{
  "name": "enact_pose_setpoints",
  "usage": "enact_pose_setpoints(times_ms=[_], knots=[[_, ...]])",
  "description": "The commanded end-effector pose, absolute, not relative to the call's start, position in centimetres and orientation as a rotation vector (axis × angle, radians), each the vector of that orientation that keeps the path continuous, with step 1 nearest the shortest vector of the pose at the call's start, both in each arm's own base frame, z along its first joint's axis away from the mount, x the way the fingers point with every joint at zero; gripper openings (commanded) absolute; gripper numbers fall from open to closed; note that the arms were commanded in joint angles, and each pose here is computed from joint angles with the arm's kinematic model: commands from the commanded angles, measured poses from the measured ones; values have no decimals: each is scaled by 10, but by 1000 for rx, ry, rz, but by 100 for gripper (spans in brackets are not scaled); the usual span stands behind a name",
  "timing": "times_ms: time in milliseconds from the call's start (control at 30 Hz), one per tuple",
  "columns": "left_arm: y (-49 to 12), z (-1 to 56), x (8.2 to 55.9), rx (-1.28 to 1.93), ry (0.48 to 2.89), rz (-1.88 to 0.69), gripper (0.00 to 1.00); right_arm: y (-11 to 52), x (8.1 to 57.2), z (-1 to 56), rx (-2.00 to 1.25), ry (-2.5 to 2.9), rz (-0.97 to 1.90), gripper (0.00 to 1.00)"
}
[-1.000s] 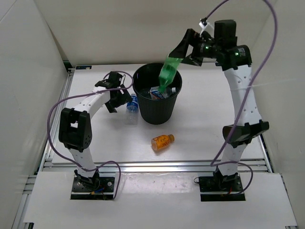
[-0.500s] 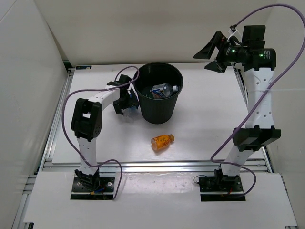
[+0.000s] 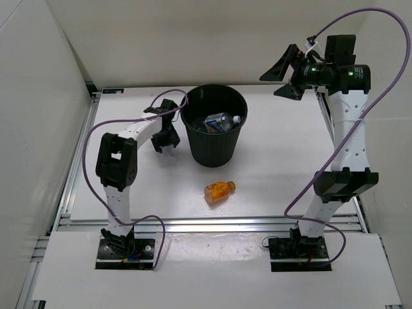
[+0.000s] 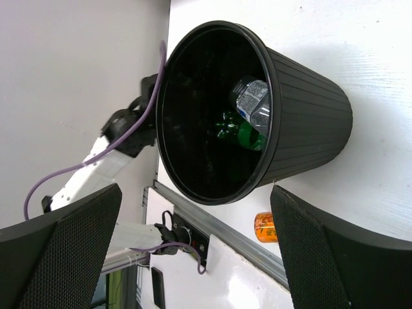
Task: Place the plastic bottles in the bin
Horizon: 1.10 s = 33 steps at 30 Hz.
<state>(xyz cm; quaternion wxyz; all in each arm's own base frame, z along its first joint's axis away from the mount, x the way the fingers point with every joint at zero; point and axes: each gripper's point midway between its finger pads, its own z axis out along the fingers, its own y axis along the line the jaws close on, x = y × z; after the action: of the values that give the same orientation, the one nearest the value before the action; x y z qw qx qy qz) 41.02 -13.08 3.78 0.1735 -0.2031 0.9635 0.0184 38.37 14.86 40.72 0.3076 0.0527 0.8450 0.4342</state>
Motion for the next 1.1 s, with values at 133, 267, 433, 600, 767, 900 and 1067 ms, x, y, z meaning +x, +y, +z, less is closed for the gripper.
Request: enact_pose_setpoints(times_ms=[133,267,433,600,767,900,1067], knots=[[-91,192,447,-761,2321,9,60,151,386,406,129,2238,1187,100],[-102,269,470,-748,2150,-151,62,152,386,399,128,2257,1196,100],[-128,349,480,-656,1970,-258,62,152,384,392,143,2279,1200,100],[-189,408,474,-448,1862,-414,62,152,381,390,150,2288,1202,100],[-266,408,469,-169,1904,-583,71,152,380,384,151,2304,1173,100],[-277,365,454,-123,2002,-479,100,159,375,377,148,2329,1144,100],[-212,370,422,-279,1959,-280,100,150,362,348,253,2408,1069,100]])
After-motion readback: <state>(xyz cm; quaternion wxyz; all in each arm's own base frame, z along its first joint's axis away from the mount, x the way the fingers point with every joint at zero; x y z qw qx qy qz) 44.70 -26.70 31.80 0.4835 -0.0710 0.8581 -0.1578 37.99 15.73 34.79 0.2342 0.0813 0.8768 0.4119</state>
